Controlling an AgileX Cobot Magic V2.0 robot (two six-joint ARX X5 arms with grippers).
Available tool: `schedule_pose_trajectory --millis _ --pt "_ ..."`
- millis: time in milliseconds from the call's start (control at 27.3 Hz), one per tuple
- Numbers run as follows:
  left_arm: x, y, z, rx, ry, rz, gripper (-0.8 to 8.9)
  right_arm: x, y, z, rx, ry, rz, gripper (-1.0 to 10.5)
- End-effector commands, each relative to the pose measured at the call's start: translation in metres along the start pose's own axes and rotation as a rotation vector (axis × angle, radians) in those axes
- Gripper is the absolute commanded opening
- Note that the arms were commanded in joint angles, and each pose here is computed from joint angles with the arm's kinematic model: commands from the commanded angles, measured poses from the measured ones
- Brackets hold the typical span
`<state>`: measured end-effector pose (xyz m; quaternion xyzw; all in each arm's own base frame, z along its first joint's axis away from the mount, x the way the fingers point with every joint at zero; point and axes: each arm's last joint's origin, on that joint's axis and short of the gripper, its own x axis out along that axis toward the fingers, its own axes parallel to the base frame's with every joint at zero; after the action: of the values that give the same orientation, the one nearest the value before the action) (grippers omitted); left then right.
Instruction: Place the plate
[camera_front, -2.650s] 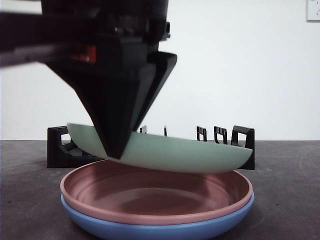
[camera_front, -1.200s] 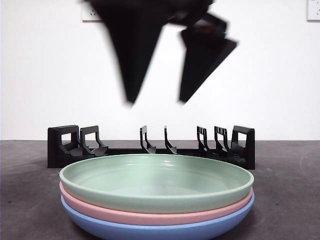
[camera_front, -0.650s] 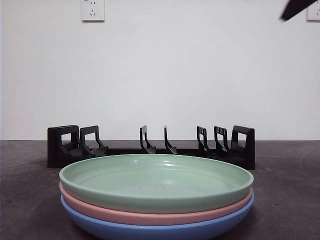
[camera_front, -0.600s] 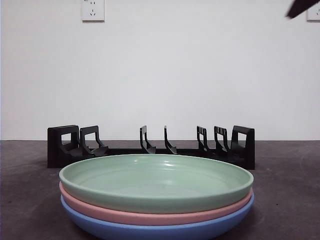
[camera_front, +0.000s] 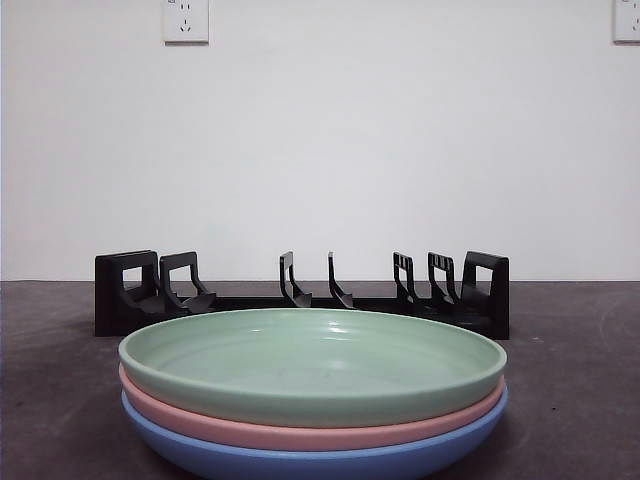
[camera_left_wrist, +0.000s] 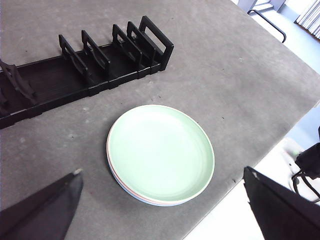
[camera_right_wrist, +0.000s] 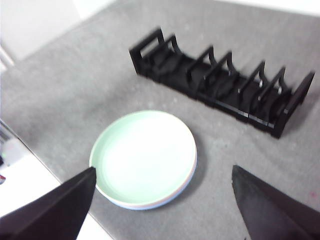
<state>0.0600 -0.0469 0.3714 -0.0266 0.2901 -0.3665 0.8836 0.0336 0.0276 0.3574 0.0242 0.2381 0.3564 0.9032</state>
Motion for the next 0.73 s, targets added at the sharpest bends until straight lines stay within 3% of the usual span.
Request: schedule_pose_trajectory --millis 37,147,220,293,330,733 --pt "-0.0032 -0.0019 0.0047 0.000 -0.023 -0.007 4.91 -0.0063 0.0017 -0.0019 0.029 -0.020 0.007 4.3" --pt "-0.0032 -0.0019 0.0048 0.001 -0.024 -0.007 4.79 -0.0092 0.0021 -0.0047 0.048 -0.016 0.007 4.3" --pt "-0.0031 -0.0019 0.0046 0.012 -0.023 -0.007 3.37 -0.0092 0.0019 -0.0064 0.052 0.001 0.006 3.9" --pt "-0.0030 -0.0017 0.0036 0.033 -0.013 -0.005 -0.19 -0.0091 0.0017 -0.0088 0.055 0.026 0.003 -0.3" --pt "-0.0029 -0.0016 0.0032 0.033 -0.008 -0.004 0.26 -0.0089 0.0015 -0.0091 0.049 0.030 0.001 0.3" --pt "-0.0036 -0.0016 0.0021 0.030 -0.003 -0.004 0.06 -0.0090 0.0016 -0.0088 0.045 0.026 0.002 0.2"
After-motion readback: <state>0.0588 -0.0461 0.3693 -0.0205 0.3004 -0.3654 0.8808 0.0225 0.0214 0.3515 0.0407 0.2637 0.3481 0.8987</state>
